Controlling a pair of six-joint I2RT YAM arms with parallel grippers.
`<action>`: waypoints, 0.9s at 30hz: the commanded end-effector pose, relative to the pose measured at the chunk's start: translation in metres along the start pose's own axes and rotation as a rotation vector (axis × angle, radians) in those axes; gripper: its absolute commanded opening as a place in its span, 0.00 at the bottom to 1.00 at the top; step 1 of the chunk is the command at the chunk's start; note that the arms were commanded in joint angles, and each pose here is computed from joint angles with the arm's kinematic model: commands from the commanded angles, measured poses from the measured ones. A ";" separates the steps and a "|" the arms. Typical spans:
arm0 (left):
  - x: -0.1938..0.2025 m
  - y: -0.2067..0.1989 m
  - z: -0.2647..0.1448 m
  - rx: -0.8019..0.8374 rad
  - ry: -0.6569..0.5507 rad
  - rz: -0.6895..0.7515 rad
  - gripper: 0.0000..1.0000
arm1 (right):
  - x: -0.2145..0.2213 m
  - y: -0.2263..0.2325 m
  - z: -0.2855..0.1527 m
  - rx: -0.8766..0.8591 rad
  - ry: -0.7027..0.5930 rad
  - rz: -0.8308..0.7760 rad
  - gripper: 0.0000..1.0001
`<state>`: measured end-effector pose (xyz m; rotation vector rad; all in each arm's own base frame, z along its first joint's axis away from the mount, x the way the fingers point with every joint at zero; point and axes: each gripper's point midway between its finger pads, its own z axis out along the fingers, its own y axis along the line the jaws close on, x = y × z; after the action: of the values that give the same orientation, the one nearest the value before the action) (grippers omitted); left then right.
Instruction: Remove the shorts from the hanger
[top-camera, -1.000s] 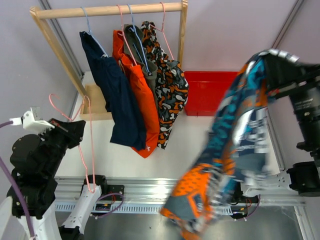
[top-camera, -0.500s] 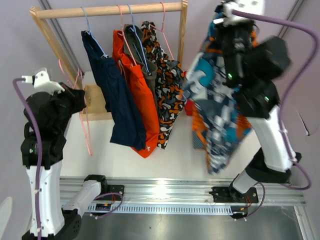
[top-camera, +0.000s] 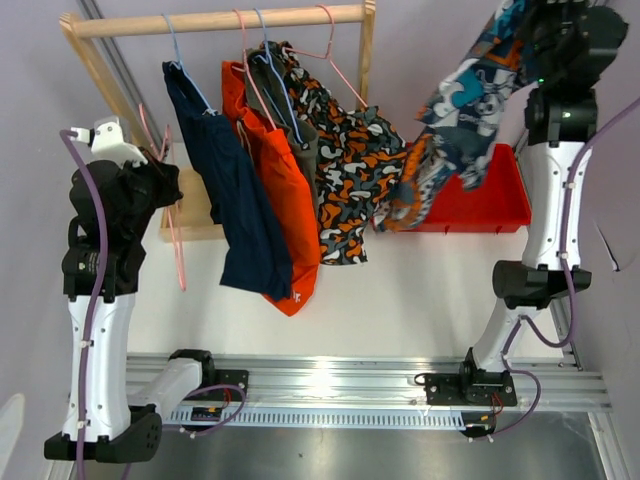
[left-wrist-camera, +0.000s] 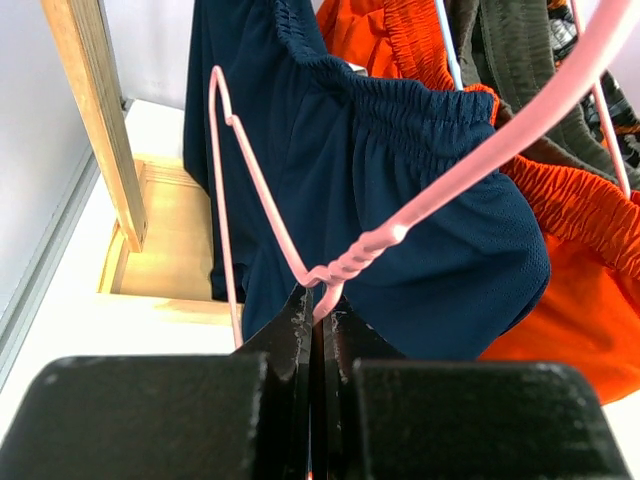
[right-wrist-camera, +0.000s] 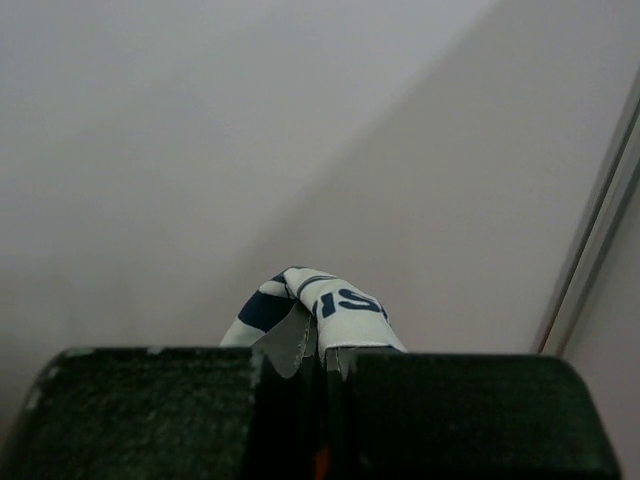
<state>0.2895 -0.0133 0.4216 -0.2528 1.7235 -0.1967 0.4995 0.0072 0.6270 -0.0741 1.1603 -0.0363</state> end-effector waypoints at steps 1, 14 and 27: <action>-0.021 -0.005 -0.005 0.023 -0.092 0.024 0.00 | -0.027 0.025 -0.001 -0.199 -0.105 0.159 0.00; -0.039 0.025 -0.003 -0.147 -0.133 0.116 0.00 | 0.206 0.055 -0.012 -0.334 0.282 0.410 0.00; -0.088 0.006 0.029 -0.071 -0.215 0.194 0.00 | 0.262 0.167 -0.143 -0.467 0.571 0.629 0.99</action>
<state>0.3164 0.0208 0.4538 -0.2312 1.6544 0.0441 0.5133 0.1156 0.2693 0.0066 1.8268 0.7816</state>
